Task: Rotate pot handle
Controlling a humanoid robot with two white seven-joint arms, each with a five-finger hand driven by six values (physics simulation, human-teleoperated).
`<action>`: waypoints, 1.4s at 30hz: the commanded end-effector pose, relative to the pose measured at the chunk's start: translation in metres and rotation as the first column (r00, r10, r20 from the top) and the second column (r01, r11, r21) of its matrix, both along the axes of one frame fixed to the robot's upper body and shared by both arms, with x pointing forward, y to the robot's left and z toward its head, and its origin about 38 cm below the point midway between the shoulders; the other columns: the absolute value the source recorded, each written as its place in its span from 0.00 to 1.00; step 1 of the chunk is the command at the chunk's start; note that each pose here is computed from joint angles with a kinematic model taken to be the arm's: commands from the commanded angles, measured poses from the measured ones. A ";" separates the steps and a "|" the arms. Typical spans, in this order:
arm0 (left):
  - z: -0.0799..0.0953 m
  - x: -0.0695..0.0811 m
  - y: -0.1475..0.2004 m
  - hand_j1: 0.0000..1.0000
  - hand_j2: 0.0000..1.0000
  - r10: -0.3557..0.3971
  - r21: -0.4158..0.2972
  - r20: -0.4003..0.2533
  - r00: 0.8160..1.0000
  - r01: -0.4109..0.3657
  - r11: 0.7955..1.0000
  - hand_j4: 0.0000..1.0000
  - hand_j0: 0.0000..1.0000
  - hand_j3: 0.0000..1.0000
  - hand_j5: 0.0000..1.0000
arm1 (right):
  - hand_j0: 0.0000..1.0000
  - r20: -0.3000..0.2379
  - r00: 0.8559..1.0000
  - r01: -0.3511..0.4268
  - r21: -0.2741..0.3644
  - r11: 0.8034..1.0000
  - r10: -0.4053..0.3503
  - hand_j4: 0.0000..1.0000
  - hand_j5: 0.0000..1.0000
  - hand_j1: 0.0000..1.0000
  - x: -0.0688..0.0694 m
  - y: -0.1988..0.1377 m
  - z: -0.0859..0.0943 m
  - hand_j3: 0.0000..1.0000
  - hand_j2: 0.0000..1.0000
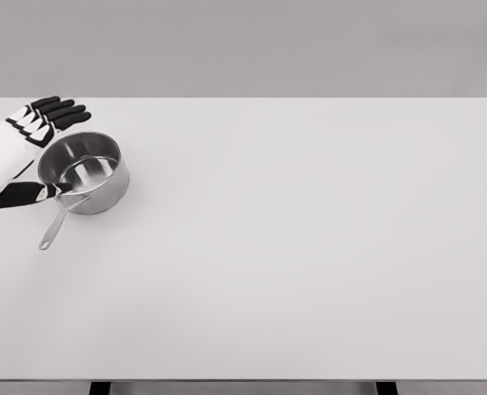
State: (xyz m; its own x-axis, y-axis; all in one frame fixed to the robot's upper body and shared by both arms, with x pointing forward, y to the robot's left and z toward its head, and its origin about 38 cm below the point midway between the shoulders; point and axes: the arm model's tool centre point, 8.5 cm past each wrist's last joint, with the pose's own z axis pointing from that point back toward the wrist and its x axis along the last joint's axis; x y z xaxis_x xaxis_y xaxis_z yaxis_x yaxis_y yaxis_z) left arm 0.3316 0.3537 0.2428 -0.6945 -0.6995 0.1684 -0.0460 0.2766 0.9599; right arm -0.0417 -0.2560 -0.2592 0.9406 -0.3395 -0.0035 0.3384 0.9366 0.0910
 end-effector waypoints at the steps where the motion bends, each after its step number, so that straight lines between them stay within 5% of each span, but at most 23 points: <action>1: -0.001 0.000 -0.001 1.00 1.00 -0.004 0.011 -0.004 1.000 0.004 1.000 1.00 1.00 1.00 1.00 | 1.00 0.000 1.000 0.000 0.000 1.000 0.000 1.00 1.00 1.00 0.000 0.000 0.000 1.00 1.00; 7: -0.016 0.001 -0.013 1.00 1.00 -0.017 0.109 -0.023 1.000 0.019 0.994 1.00 1.00 1.00 1.00 | 1.00 0.000 1.000 0.000 0.000 1.000 0.000 1.00 1.00 1.00 0.000 0.000 0.000 1.00 1.00; 9: -0.011 0.010 -0.016 1.00 1.00 -0.014 0.213 -0.026 1.000 0.019 0.977 1.00 1.00 1.00 1.00 | 1.00 0.001 1.000 0.000 0.000 1.000 0.000 1.00 1.00 1.00 0.000 0.000 0.000 1.00 1.00; 15: -0.031 0.017 -0.044 1.00 1.00 -0.049 0.327 -0.056 0.997 0.065 0.943 1.00 1.00 1.00 1.00 | 1.00 0.000 1.000 0.000 0.000 1.000 0.000 1.00 1.00 1.00 0.000 0.000 0.000 1.00 1.00; 31: -0.073 0.005 -0.074 1.00 1.00 -0.043 0.251 -0.105 0.993 0.069 0.966 1.00 1.00 1.00 1.00 | 1.00 0.000 1.000 0.000 0.000 1.000 0.000 1.00 1.00 1.00 0.000 0.000 0.000 1.00 1.00; 42: -0.081 0.000 -0.056 1.00 1.00 0.030 0.329 -0.107 0.994 0.007 0.944 1.00 1.00 1.00 1.00 | 1.00 0.000 1.000 0.000 0.000 1.000 0.000 1.00 1.00 1.00 0.000 0.000 0.000 1.00 1.00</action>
State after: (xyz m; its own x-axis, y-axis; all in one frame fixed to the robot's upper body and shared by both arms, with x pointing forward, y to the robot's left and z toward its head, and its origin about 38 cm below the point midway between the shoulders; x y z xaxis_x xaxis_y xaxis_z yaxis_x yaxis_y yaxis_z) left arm 0.3296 0.2947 0.1581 -0.6835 -0.7299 0.0116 0.0728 -0.0524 0.9960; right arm -0.0417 -0.2560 -0.2592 0.9406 -0.3396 -0.0034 0.3384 0.9366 0.0910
